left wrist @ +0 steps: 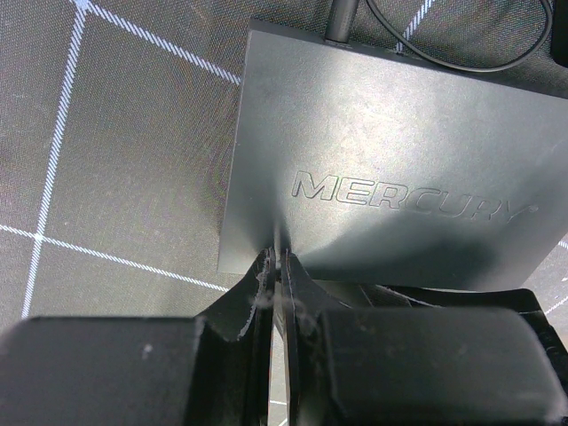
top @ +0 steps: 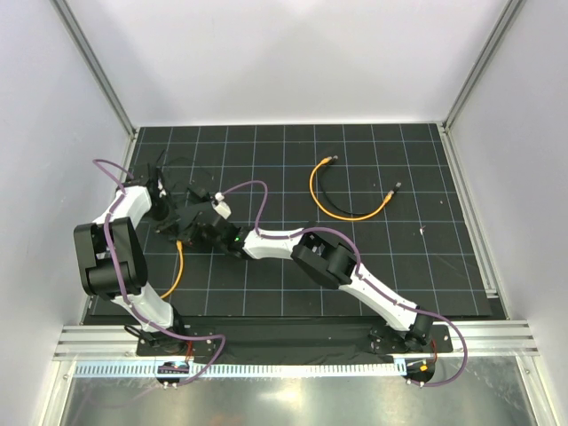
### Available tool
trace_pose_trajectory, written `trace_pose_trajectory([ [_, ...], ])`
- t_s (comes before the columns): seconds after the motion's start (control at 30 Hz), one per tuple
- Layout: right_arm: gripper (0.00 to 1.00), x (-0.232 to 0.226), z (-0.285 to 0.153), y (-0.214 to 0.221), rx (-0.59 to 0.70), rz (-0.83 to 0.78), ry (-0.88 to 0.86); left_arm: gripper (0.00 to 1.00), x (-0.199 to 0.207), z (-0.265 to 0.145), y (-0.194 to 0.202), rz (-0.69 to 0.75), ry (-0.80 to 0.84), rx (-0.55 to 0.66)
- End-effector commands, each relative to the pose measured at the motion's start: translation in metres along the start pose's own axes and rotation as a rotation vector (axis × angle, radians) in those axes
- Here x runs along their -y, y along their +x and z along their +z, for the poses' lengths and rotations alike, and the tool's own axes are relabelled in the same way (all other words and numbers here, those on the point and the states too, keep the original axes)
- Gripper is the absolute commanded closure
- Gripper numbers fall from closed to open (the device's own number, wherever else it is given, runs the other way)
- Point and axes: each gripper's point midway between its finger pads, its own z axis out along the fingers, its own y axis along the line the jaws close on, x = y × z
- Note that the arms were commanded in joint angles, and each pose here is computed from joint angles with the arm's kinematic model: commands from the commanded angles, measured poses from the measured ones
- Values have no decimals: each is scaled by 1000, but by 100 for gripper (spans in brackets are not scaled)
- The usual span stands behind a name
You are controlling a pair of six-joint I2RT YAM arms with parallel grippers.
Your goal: Pull the plug from the switch port
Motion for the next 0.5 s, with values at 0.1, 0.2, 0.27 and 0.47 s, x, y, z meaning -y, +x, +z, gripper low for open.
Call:
trace_pose_trajectory([
  [0.1,66,58,4,7,-29,-57,164,90,-2,1,3,20,-11,-15],
  [0.2,66,62,5,9,-35,-58,183,90,-2,2,4,20,-13,-16],
  [0.27,67,60,5,8,-35,-58,183,90,-2,2,4,19,-12,-16],
  [0.47,61,58,7,10,-44,-55,140,90,-2,3,4,19,-12,-21],
])
